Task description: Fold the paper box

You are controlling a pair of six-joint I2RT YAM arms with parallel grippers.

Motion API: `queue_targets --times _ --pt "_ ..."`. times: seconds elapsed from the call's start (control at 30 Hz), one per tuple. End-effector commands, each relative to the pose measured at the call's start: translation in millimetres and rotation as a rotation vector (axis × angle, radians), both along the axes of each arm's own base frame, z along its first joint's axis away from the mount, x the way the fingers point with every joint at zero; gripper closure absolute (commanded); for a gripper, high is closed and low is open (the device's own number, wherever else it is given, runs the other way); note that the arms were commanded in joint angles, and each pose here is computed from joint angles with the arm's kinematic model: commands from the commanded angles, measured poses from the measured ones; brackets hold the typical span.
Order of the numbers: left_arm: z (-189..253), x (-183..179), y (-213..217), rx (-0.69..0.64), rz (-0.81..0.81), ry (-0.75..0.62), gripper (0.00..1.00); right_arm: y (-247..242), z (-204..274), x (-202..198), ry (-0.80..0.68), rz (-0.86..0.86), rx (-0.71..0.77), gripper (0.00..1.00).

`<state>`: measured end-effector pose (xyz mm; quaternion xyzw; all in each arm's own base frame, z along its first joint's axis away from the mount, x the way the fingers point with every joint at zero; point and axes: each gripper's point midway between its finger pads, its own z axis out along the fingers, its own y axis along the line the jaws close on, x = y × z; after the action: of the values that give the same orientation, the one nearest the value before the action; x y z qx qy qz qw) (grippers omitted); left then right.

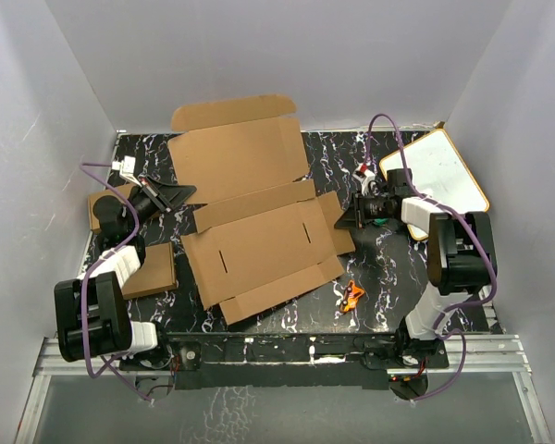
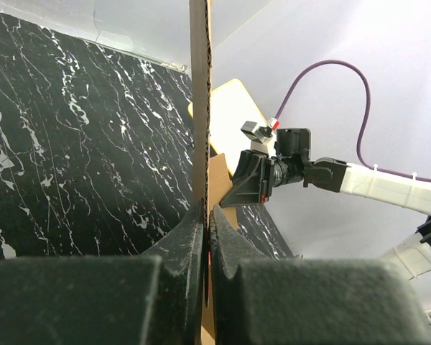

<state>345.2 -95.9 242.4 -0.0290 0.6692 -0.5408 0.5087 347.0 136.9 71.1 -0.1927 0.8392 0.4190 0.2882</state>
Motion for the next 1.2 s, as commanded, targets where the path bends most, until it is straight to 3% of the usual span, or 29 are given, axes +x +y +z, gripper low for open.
queue_targets --times 0.0,0.07,0.2,0.37,0.47,0.67,0.93,1.17 --pt "29.7 -11.0 -5.2 0.033 -0.035 -0.123 1.00 7.8 41.7 13.8 -0.179 0.071 0.053 0.92" --pt "29.4 -11.5 -5.1 0.043 -0.033 -0.119 1.00 4.1 54.2 10.0 -0.237 0.084 0.060 0.92" --pt "29.3 -13.9 -5.3 0.057 -0.030 -0.109 0.88 -8.8 76.3 3.4 -0.358 0.085 0.075 0.92" --pt "39.0 -13.9 -7.4 0.023 -0.059 -0.098 0.60 -12.6 89.3 -4.5 -0.475 0.100 0.057 0.92" --pt "46.2 -9.4 -8.9 -0.013 -0.096 -0.086 0.49 -12.6 94.1 -6.8 -0.517 0.111 0.045 0.92" --pt "48.6 5.7 -8.5 -0.053 -0.145 -0.036 0.42 -16.6 103.9 -11.4 -0.575 0.116 0.024 0.92" --pt "58.2 23.1 -5.7 -0.067 -0.164 -0.024 0.40 -22.3 109.7 -14.9 -0.622 0.112 0.001 0.92" --pt "24.0 39.3 2.8 0.018 -0.078 0.112 0.39 -23.4 113.2 -19.2 -0.648 0.123 0.000 0.92"
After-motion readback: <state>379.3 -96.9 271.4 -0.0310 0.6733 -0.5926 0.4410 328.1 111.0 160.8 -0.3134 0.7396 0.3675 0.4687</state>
